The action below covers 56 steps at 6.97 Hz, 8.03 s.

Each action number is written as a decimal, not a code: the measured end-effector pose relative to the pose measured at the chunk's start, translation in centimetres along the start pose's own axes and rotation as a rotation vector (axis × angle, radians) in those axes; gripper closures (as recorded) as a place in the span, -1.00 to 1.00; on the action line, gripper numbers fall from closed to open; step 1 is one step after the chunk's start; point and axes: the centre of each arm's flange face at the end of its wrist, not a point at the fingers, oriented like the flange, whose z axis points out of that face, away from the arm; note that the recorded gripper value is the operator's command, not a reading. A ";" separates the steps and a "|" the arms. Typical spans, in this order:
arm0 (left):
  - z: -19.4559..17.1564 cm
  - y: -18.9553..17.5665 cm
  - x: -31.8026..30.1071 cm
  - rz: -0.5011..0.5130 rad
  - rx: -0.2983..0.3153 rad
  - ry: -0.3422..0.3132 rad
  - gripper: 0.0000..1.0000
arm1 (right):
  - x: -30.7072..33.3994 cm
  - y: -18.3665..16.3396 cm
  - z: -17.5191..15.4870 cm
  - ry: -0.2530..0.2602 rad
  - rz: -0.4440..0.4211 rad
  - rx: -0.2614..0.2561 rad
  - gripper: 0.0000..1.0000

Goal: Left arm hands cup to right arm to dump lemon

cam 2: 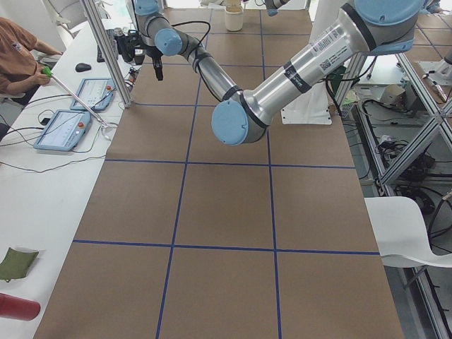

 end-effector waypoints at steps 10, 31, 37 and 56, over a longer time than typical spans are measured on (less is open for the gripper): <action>2.2 0.3 -1.4 -0.012 -0.025 -0.021 -1.00 | 1.5 -0.6 0.8 0.170 -1.296 -0.055 0.61; 2.2 14.3 6.0 0.091 -0.137 0.116 -1.00 | 17.9 54.3 49.6 0.545 -2.332 -0.070 0.50; 7.8 12.9 10.5 0.084 -0.153 0.196 -0.69 | 20.0 58.5 48.2 0.536 -2.338 -0.024 0.50; 10.0 14.7 11.2 0.064 -0.200 0.175 1.00 | 19.5 59.3 48.9 0.547 -2.342 -0.017 -1.00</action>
